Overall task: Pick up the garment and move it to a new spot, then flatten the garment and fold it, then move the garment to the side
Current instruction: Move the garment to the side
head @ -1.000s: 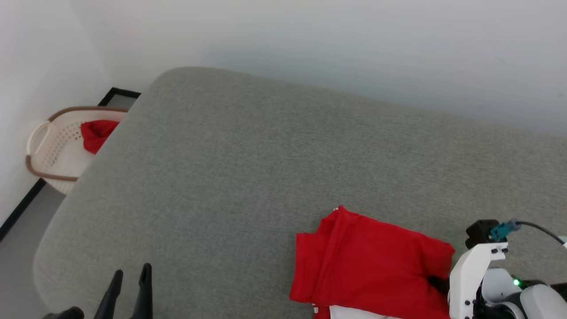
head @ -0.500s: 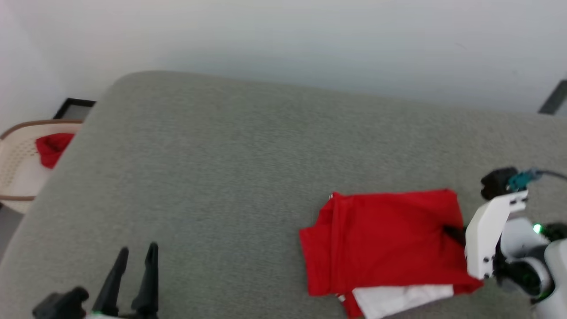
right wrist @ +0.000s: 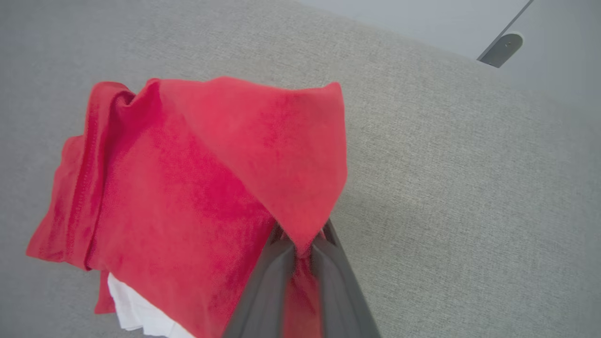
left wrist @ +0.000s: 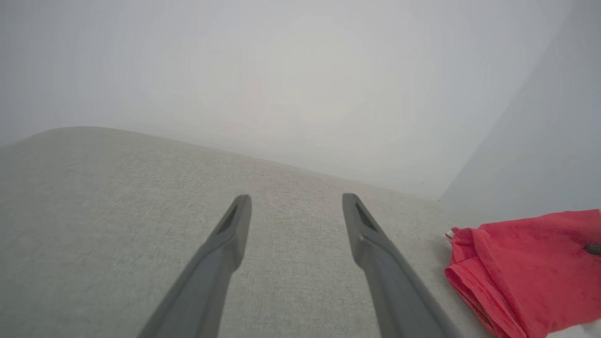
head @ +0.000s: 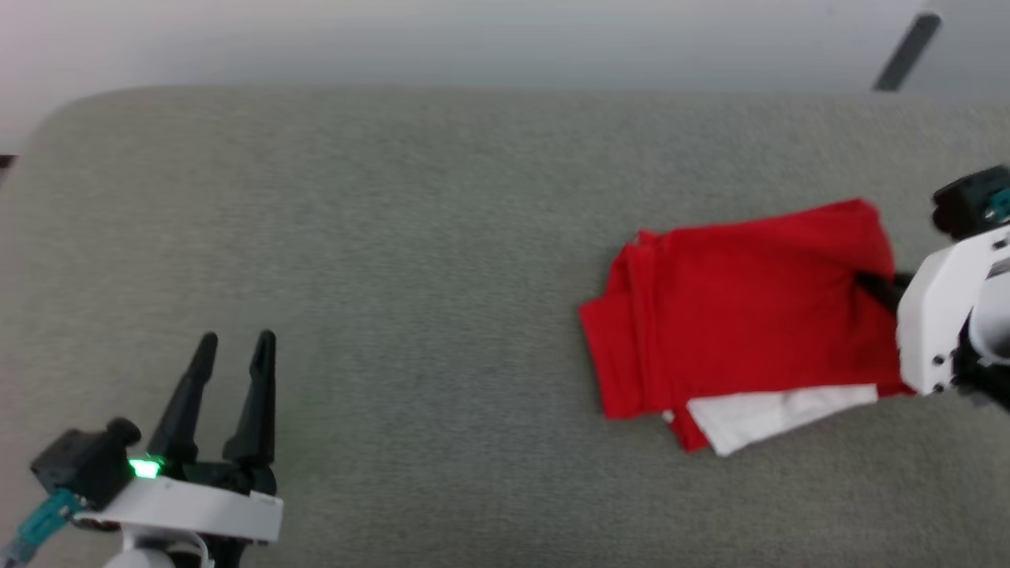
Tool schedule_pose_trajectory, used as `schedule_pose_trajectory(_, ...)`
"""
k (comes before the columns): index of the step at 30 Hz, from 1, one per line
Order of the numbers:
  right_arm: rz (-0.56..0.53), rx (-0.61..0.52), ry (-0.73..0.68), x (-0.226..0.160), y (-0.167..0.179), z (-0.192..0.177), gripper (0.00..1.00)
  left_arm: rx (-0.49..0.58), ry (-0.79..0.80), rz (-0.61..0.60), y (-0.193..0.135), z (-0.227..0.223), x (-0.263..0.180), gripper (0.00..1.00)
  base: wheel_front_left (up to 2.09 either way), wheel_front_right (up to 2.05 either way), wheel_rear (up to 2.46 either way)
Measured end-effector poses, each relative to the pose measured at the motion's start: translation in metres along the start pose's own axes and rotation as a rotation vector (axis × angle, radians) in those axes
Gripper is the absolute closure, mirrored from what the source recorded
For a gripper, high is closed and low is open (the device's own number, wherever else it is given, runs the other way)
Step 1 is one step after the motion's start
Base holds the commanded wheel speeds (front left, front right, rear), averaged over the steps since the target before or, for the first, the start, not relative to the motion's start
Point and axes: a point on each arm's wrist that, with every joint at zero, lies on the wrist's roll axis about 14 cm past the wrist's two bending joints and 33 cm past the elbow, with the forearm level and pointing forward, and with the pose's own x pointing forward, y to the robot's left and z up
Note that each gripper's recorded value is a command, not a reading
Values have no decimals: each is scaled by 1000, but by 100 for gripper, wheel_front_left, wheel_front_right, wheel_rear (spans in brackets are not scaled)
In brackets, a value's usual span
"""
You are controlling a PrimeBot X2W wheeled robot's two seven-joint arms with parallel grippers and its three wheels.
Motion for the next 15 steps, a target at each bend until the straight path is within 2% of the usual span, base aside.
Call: schedule_pose_trajectory(15, -246, 5, -6, -8, -119, -22, 100, 19, 81, -192, -37, -52, 86, 0, 0, 0, 0)
